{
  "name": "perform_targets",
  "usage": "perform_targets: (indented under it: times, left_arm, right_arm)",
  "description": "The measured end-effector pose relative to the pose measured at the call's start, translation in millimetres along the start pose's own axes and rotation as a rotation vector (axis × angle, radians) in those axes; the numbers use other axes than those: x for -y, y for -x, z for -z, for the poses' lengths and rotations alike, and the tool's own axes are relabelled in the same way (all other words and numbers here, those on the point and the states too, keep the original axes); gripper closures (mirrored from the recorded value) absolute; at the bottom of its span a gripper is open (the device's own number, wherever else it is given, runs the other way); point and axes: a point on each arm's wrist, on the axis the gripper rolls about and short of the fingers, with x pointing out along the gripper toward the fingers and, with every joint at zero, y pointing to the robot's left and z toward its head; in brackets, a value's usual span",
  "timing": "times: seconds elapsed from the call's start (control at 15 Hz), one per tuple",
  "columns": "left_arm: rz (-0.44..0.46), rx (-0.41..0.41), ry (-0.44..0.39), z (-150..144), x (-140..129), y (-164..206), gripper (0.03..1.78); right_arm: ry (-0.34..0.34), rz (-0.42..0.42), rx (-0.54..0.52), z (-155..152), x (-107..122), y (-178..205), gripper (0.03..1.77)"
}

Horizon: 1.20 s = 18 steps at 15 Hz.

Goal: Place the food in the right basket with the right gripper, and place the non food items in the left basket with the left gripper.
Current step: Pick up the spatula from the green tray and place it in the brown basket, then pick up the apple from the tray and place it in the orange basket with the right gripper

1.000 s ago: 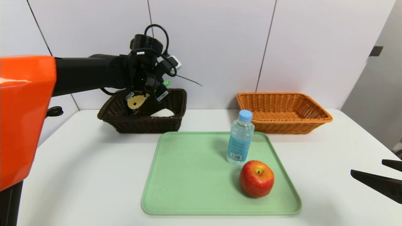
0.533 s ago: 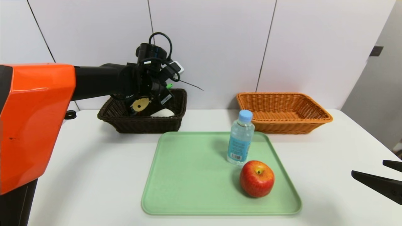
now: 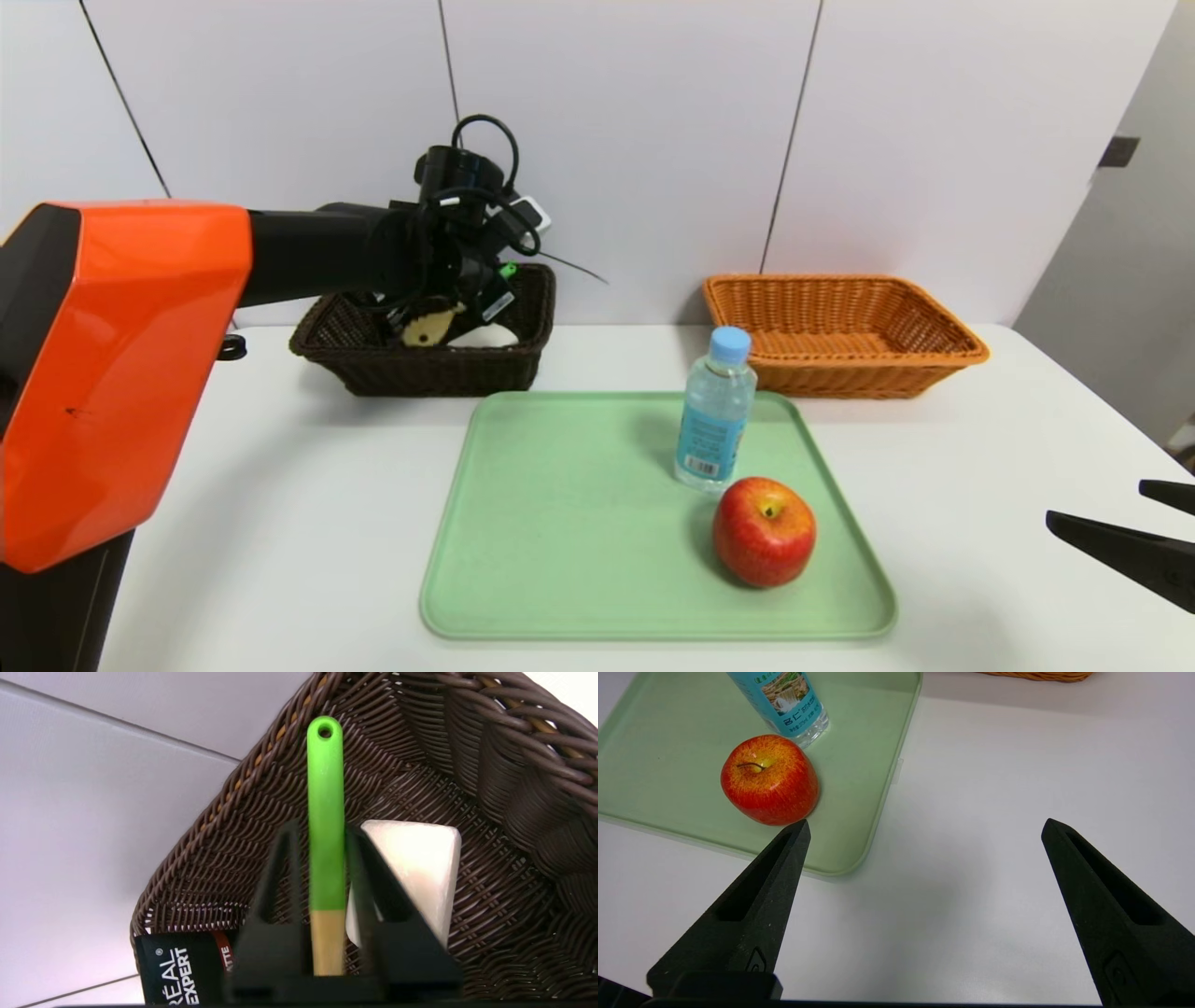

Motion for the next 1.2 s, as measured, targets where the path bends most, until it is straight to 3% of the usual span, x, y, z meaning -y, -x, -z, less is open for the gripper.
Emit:
perform_targets:
  times: [0.13,0.47,0.8,1.0,1.2]
  left_arm:
    - [-0.014,0.017,0.011,-2,-2,0,1.06]
    - [-0.037,0.049,0.071,-9,-10,12,0.62]
    - [-0.041,0.074,0.35,-18,-35,59,0.37]
    - [0.02,0.01,0.546,-16,-40,103,0.29]
    - [0.078,-0.062,0.698,-6,-27,140,0.23]
  right_arm:
    - [-0.001,0.002,0.001,0,0,0,0.09]
    - [0.0,0.005,0.009,-1,0,0,0.09]
    - [0.013,0.01,0.063,-7,1,1,0.09]
    - [0.031,0.006,0.118,-13,0,2,0.09]
    - [0.077,-0.043,0.143,-16,-1,2,0.09]
